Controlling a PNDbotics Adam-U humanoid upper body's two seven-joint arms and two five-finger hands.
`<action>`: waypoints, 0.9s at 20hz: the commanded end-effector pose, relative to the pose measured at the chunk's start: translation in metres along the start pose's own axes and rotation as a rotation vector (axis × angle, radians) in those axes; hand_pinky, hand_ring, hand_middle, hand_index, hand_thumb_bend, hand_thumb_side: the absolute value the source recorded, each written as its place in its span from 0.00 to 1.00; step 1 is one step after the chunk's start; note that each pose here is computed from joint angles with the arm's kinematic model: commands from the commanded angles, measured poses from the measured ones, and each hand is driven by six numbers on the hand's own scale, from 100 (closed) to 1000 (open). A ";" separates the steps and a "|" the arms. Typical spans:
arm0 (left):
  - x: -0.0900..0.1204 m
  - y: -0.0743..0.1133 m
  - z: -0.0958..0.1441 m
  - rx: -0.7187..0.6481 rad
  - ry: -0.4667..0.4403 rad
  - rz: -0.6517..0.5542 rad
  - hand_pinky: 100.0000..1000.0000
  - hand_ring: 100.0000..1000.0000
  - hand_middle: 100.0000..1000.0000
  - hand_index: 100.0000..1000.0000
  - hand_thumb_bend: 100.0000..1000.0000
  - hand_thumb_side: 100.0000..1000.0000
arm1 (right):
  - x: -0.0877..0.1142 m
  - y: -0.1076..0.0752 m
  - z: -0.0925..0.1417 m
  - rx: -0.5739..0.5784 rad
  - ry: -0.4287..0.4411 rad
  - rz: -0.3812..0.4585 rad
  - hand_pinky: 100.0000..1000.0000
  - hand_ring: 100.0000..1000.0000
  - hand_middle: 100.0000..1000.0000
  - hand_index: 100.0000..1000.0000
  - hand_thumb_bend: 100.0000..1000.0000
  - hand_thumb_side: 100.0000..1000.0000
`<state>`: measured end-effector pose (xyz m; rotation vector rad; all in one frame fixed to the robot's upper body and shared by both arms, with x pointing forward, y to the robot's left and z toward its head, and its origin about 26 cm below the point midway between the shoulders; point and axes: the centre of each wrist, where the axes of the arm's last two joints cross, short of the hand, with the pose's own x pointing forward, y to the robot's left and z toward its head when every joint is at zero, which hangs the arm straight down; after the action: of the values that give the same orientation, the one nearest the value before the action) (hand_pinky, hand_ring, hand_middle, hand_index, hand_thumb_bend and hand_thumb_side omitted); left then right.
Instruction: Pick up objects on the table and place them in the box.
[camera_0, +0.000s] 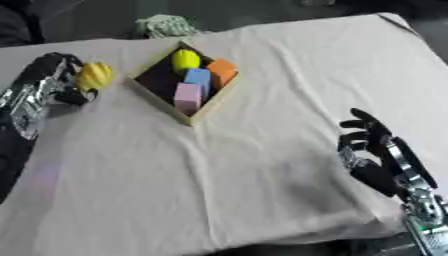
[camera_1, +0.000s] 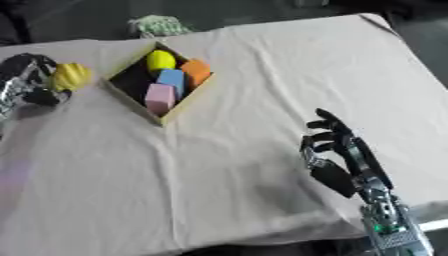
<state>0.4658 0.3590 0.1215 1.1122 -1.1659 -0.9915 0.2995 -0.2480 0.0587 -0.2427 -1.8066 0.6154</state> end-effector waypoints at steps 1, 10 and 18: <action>-0.004 0.007 -0.001 0.027 0.009 0.008 0.56 0.53 0.55 0.77 0.25 0.07 | 0.005 -0.008 -0.003 -0.009 -0.021 0.013 0.62 0.70 0.76 0.98 0.00 0.33; 0.001 -0.001 -0.001 0.039 0.001 -0.003 0.38 0.33 0.29 0.52 0.00 0.00 | 0.005 -0.008 -0.003 -0.011 -0.021 0.010 0.62 0.70 0.76 0.98 0.00 0.33; 0.018 0.044 -0.001 0.222 -0.091 0.039 0.30 0.28 0.23 0.46 0.00 0.00 | 0.005 -0.008 -0.003 -0.017 -0.019 0.013 0.62 0.70 0.76 0.98 0.00 0.32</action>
<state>0.4694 0.3431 0.1386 1.1694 -1.3312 -0.9293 0.3005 -0.2484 0.0600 -0.2395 -1.8096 0.6102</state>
